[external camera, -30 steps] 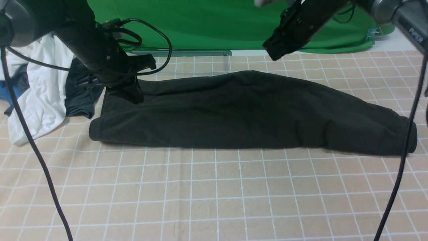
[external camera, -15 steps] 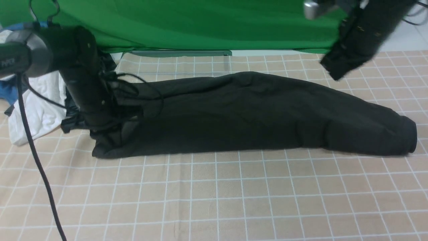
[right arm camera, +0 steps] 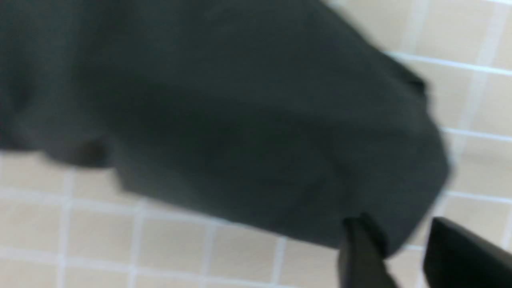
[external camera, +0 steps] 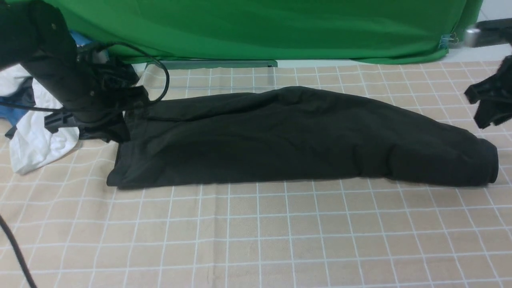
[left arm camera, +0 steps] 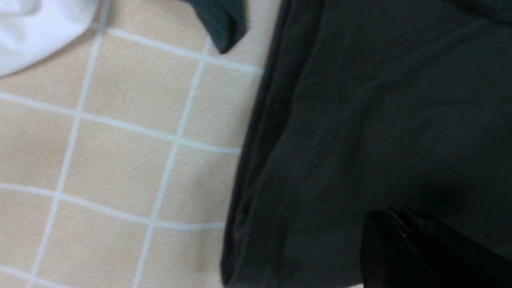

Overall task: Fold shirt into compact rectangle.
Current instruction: 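Pull the folded dark garment lengthwise by its ends to straighten it flat on the table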

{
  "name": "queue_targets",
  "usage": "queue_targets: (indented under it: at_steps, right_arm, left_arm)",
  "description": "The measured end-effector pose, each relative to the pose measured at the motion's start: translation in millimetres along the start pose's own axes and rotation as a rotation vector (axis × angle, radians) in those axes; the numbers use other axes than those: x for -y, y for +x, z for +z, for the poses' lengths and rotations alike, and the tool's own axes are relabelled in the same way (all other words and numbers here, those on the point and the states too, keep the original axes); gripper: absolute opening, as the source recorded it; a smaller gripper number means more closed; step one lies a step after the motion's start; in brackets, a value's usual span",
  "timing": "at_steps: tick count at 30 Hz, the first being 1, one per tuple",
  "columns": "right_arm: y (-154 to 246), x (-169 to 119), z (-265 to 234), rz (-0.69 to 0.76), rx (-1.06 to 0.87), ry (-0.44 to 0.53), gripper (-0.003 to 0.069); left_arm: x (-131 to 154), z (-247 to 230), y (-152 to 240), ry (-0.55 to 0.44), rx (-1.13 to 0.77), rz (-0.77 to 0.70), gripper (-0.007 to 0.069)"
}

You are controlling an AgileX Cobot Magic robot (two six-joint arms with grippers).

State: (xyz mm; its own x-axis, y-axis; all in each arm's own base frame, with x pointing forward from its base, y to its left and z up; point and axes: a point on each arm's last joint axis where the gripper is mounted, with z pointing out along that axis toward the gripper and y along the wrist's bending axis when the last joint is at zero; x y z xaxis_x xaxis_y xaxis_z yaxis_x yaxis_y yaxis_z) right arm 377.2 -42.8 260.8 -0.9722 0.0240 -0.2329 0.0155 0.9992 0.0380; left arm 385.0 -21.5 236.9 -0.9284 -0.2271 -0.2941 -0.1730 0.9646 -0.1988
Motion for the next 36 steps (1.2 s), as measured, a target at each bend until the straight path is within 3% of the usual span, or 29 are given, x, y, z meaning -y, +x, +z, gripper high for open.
queue_targets:
  at_steps: [6, 13, 15, 18, 20, 23, 33, 36]
  right_arm:
    - [6.3, 37.6, 21.4, 0.148, -0.093, -0.001, 0.0496]
    - [3.6, 32.6, 65.8, 0.199, -0.18, -0.107, 0.0524]
    - [4.5, 33.7, 82.6, 0.199, -0.216, -0.114, 0.0491]
    - [5.7, 34.4, 96.4, 0.174, -0.242, -0.123, 0.0358]
    - [4.4, 35.1, 101.3, 0.135, -0.227, -0.125, 0.0166]
    - [0.2, 38.8, 98.2, 0.114, -0.206, -0.093, 0.0063]
    - [-22.7, 47.3, 65.9, -0.007, -0.165, -0.027, 0.0066]
    - [-20.8, 60.1, 64.6, -0.031, -0.19, 0.102, 0.0086]
  left_arm:
    - [2.1, 24.9, -0.5, 0.046, -0.041, -0.001, 0.0002]
    - [-3.7, 60.1, 4.4, 0.026, -0.127, 0.002, 0.0002]
    - [-5.2, 67.4, 5.9, 0.02, -0.145, 0.004, 0.0002]
    - [-6.0, 71.9, 6.5, 0.018, -0.153, 0.002, 0.0002]
    - [-6.0, 72.1, 6.3, 0.018, -0.153, 0.003, 0.0003]
    - [-6.0, 72.1, 6.3, 0.018, -0.153, 0.005, 0.0003]
    - [-5.9, 71.9, 6.7, 0.019, -0.159, 0.018, 0.0003]
    - [-6.0, 71.9, 6.9, 0.019, -0.16, 0.027, 0.0003]
